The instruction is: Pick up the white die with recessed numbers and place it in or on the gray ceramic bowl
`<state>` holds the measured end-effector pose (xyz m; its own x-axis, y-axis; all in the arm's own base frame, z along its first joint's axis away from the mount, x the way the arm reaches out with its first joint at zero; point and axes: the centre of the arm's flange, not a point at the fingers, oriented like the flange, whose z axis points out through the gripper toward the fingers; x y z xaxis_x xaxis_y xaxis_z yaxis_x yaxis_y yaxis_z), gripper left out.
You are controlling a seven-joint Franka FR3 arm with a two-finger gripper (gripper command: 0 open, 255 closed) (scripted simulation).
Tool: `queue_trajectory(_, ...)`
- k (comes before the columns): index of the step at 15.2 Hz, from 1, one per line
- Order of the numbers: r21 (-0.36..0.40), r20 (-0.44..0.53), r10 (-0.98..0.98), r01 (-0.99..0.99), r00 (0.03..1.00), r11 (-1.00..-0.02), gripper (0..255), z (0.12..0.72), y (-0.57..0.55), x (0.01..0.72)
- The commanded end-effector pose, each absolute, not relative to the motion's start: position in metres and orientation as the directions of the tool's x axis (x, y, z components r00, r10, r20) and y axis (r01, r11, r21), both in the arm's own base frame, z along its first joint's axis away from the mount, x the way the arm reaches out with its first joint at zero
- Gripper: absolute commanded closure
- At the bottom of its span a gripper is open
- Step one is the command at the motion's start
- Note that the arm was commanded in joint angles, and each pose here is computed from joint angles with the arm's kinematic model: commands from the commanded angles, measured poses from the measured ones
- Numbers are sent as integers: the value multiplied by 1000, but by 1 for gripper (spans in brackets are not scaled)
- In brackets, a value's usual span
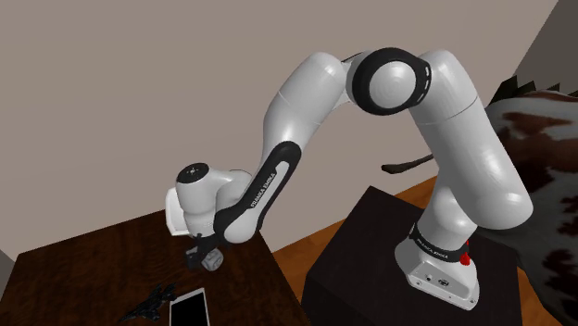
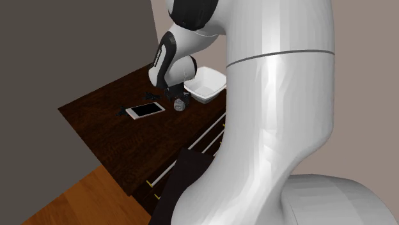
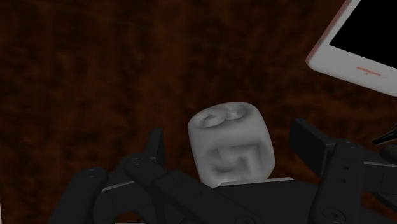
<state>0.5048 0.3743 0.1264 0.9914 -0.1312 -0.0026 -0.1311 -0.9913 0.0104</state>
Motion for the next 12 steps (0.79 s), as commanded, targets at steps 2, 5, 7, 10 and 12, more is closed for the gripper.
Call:
queue_trajectory(2, 10, -2, -131, -131, 991, -991, 0, 118, 375, 506)
queue_trajectory(5, 10, -2, -131, -131, 991, -991, 0, 118, 375, 506)
queue_trajectory(7, 10, -2, -131, -131, 991, -991, 0, 118, 375, 506)
queue_trajectory(10, 10, -2, -131, -131, 991, -991, 255, 118, 374, 506)
queue_trajectory(12, 10, -2, -131, -131, 991, -991, 255, 118, 374, 506)
